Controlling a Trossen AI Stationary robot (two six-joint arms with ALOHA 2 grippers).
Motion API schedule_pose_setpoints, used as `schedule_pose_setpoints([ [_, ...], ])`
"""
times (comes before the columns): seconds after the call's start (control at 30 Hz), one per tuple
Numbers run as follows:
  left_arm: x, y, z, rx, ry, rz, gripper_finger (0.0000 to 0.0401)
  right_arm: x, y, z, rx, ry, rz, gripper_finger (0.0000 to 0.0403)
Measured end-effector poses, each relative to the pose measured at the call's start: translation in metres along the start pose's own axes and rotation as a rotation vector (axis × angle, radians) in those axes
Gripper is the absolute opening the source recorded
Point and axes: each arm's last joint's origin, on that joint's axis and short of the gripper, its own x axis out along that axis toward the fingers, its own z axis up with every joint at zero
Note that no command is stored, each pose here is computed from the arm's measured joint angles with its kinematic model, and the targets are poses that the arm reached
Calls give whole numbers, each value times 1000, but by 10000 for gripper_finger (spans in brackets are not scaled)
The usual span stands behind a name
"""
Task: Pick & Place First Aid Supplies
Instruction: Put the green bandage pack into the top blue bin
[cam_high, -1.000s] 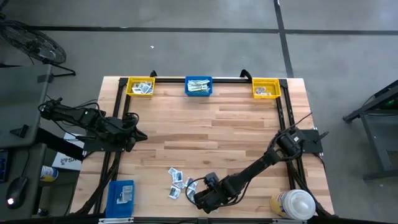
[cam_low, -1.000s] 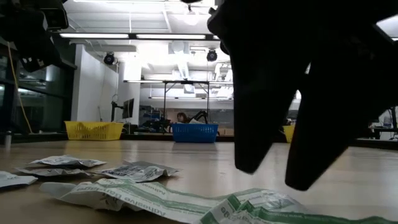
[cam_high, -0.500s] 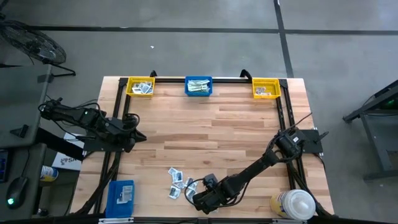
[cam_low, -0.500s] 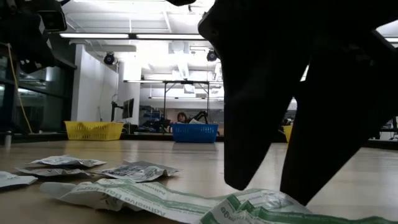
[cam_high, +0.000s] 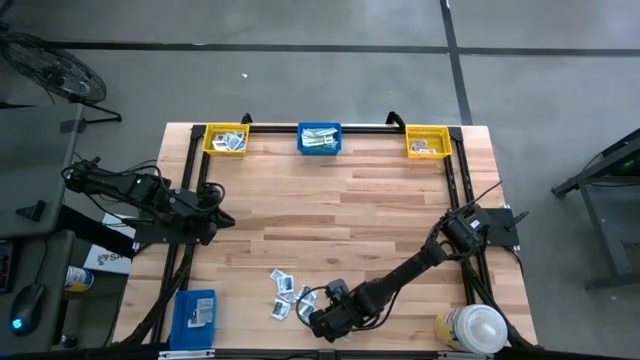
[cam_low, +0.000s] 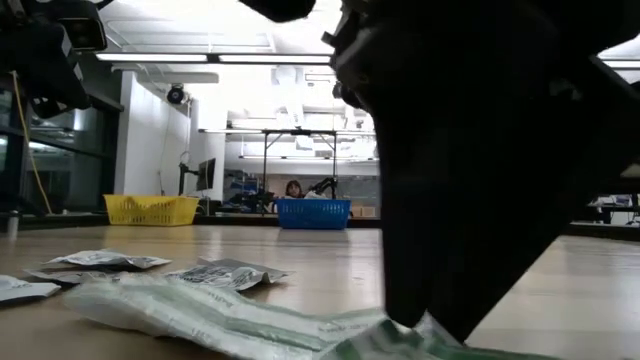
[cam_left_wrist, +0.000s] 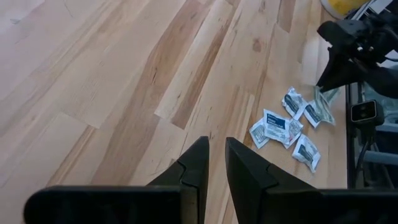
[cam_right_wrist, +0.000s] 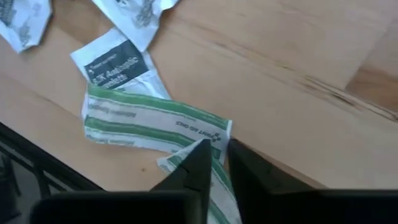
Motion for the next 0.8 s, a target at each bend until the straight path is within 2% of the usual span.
schedule_pose_setpoints([
  [0.1,0,0,0,0,0,0,53,0,-1,0,0,3,-15,15],
  [0.17,0,0,0,0,0,0,53,1,-2,0,-1,2,-20,5],
  [0.47,0,0,0,0,-1,1,53,-5,0,5,-1,-22,-12,1],
  [0.8,0,0,0,0,-2,0,53,-27,8,19,-22,-128,49,0],
])
